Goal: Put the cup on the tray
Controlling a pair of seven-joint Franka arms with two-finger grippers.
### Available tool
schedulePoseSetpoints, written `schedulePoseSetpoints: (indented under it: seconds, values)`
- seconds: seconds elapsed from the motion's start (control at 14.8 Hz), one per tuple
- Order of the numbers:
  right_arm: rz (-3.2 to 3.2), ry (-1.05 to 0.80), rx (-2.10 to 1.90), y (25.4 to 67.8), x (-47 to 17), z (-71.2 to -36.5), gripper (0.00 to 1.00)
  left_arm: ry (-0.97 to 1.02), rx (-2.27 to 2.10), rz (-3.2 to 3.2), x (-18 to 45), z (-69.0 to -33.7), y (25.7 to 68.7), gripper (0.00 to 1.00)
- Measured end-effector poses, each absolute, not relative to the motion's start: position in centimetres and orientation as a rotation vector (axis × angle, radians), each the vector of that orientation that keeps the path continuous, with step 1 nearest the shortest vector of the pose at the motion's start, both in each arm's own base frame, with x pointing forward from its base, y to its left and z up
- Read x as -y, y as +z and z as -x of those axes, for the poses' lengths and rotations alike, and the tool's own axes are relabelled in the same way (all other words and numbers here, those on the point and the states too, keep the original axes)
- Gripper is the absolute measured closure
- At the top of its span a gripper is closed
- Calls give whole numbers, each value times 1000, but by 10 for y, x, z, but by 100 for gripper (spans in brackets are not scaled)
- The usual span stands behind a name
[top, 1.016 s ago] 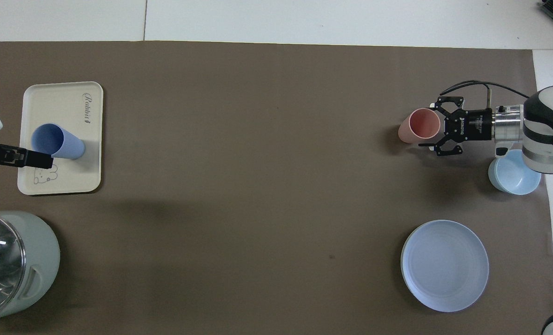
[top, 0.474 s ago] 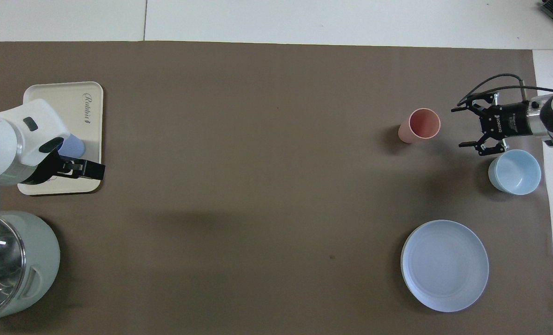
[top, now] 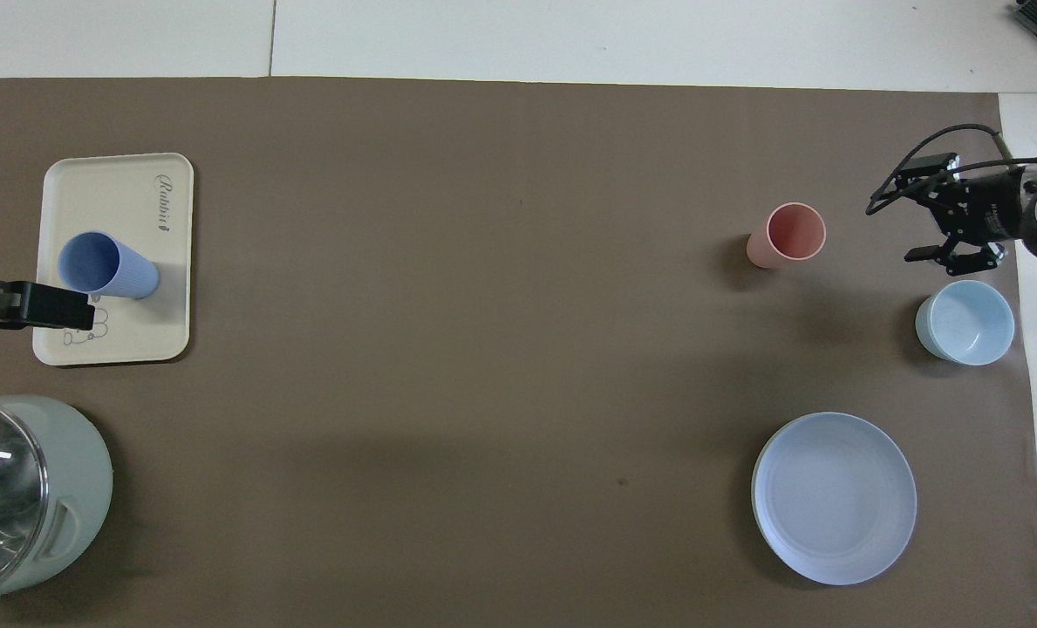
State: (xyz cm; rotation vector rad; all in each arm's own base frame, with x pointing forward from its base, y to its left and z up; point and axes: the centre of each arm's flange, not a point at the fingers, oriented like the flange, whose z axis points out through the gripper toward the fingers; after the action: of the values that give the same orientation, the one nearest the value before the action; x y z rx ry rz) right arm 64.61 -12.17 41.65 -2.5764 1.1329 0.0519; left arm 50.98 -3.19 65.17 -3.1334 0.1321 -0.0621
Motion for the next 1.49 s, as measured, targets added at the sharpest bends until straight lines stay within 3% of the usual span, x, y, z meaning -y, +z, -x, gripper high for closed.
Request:
schedulePoseSetpoints:
  seconds: [0.54, 0.81, 1.08, 1.49]
  values:
    - [3025, 97, -555, 487, 0, -603, 0, -26, -109, 3143, 23, -519, 643, 0]
    - [3076, 61, -377, 526, -41, -560, 0, -13, -142, 3140, 35, -519, 634, 0]
    - [3077, -79, -262, 586, -40, -531, 0, -5, -142, 3140, 28, -517, 633, 0]
    - [3149, -173, -237, 635, -28, -538, 0, -4, -169, 3139, 25, -518, 633, 0]
